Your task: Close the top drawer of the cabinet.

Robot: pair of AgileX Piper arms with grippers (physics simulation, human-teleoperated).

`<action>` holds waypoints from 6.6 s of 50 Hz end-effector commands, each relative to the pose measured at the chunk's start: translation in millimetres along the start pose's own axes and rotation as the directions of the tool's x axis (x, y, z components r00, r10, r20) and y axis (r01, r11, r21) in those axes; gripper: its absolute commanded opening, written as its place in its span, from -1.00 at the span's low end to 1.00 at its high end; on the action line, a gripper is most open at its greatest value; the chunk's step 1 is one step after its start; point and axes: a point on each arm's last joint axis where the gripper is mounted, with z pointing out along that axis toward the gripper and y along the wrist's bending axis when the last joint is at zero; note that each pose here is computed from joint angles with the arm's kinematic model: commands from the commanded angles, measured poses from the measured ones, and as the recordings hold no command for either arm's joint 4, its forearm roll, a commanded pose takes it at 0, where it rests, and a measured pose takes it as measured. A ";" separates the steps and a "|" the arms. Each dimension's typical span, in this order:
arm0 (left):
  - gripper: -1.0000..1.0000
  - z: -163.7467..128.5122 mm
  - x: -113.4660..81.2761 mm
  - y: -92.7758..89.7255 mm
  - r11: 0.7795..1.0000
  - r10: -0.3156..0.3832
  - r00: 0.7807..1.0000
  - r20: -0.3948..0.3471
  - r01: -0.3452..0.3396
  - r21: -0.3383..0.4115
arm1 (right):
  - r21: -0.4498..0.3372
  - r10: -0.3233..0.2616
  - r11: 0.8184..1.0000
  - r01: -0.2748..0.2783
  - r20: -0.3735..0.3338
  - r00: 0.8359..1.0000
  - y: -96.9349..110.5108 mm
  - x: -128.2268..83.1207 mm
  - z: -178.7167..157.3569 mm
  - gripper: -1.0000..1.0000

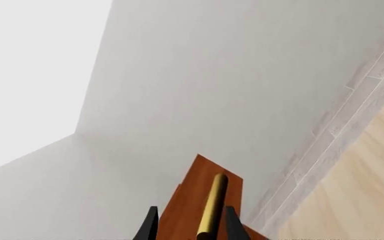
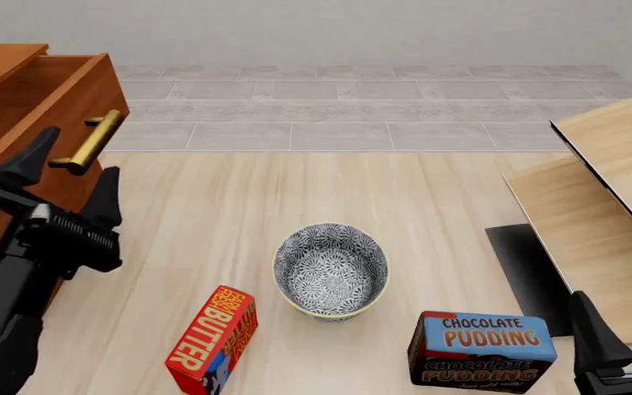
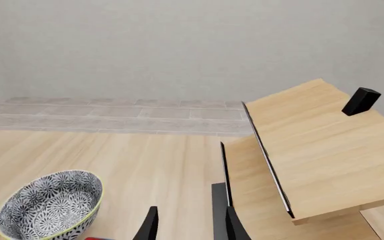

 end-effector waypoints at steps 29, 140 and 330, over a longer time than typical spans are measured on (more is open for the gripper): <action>1.00 5.6 8.2 -4.2 0.999 0.030 0.999 -0.034 -0.029 0.015 | -0.002 -0.004 1.000 0.004 0.001 1.000 0.1 -0.1 0.0 1.00; 1.00 14.7 29.2 -3.1 0.998 0.060 0.991 -0.118 -0.060 0.008 | -0.005 -0.008 1.000 0.008 0.002 1.000 0.3 -0.2 -0.1 1.00; 1.00 13.5 71.6 15.7 0.994 0.066 0.955 -0.290 -0.087 -0.060 | -0.001 -0.027 1.000 0.027 0.008 1.000 0.0 -0.7 -0.3 1.00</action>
